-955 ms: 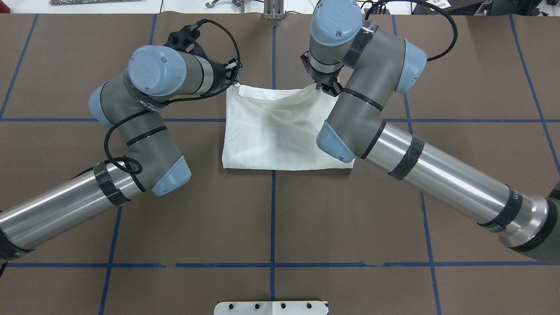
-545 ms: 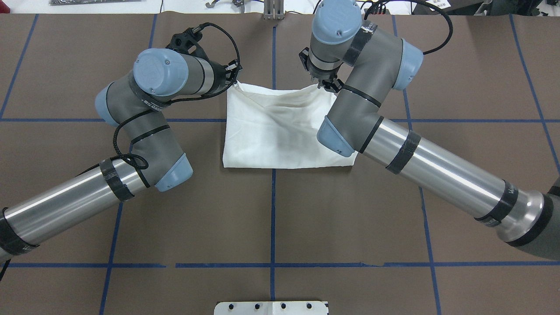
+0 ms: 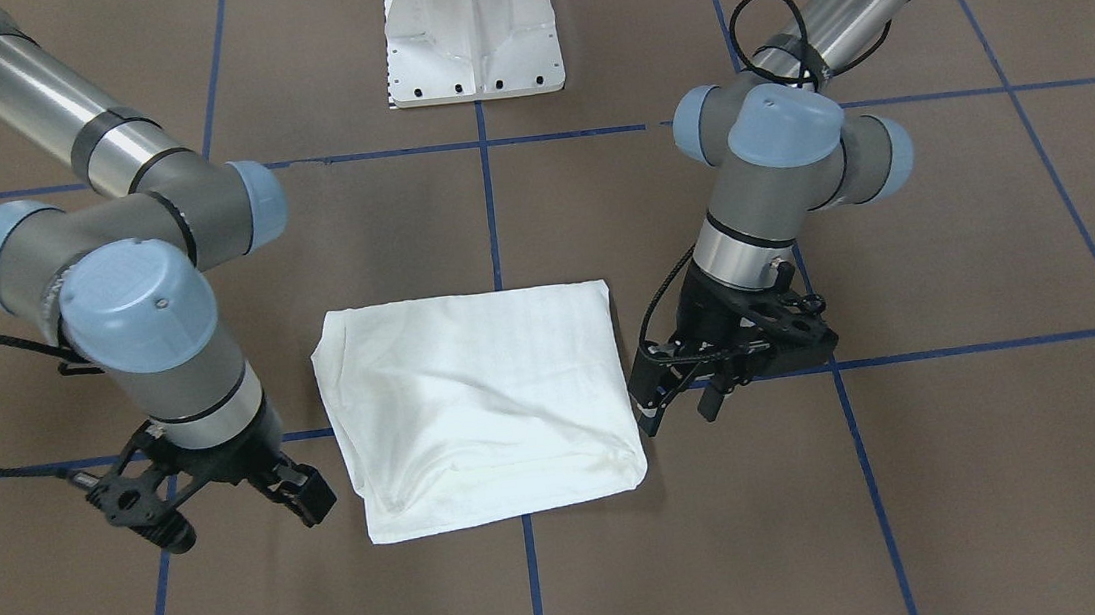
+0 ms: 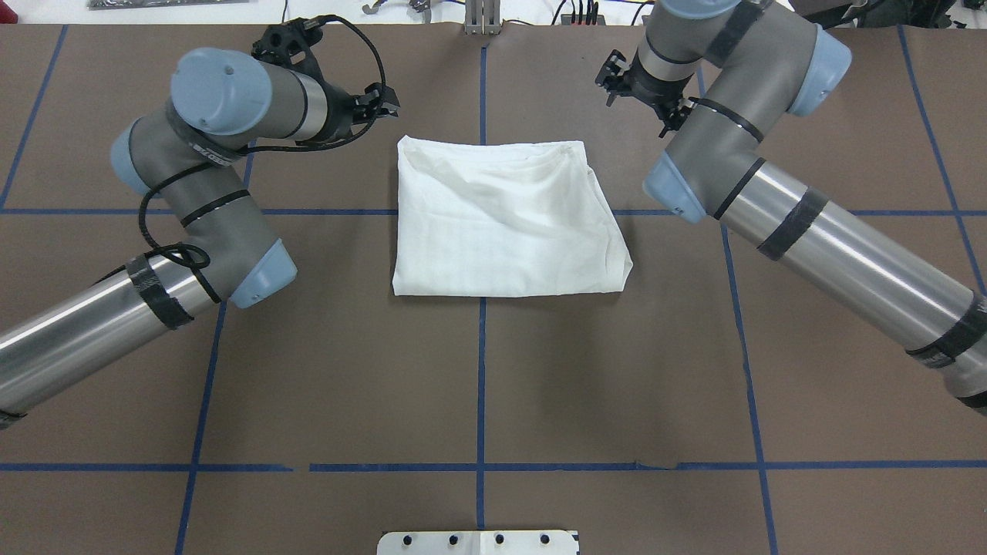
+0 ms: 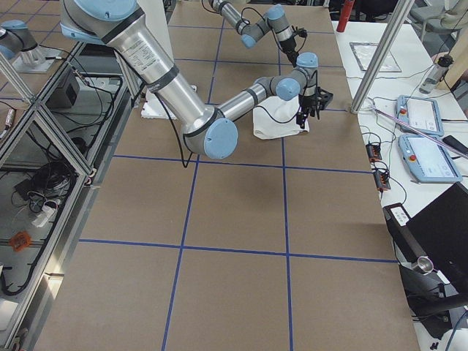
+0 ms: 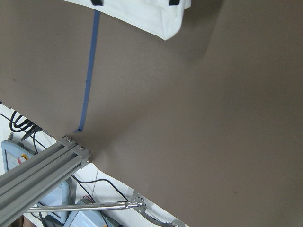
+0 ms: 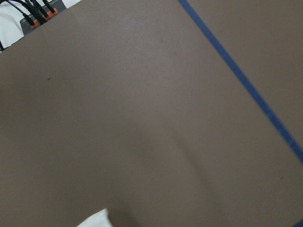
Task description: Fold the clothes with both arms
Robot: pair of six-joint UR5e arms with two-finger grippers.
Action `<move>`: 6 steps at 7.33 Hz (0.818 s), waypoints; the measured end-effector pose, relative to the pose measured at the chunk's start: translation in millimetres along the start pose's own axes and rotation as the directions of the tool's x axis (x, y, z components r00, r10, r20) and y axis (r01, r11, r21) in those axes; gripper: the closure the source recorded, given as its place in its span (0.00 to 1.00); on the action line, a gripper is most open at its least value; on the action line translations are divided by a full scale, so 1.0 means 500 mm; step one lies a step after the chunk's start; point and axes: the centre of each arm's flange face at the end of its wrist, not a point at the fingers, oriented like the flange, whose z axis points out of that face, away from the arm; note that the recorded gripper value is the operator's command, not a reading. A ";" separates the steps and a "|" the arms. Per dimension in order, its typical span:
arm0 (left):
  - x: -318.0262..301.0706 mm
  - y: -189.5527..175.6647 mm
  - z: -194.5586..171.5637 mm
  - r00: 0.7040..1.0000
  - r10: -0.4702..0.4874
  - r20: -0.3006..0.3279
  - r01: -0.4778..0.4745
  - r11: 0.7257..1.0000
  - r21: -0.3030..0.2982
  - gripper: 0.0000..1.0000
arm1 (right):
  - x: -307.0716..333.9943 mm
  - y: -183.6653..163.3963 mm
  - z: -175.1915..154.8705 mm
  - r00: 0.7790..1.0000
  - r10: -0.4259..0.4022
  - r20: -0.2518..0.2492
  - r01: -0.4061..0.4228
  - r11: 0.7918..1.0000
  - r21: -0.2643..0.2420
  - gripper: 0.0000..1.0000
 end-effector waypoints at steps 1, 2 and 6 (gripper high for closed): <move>-0.091 -0.019 -0.045 0.991 0.137 0.015 -0.136 0.991 -0.012 0.00 | 0.096 -0.076 0.008 0.998 -0.069 0.000 0.069 0.997 -0.015 0.00; -0.189 -0.048 -0.096 0.963 0.269 0.038 -0.268 0.963 -0.022 0.00 | 0.214 -0.151 0.017 0.989 -0.148 0.006 0.149 0.988 -0.038 0.00; -0.584 -0.236 -0.324 0.793 0.600 0.111 -0.585 0.799 -0.141 0.00 | 0.612 -0.368 -0.032 0.911 -0.410 0.039 0.412 0.907 -0.089 0.00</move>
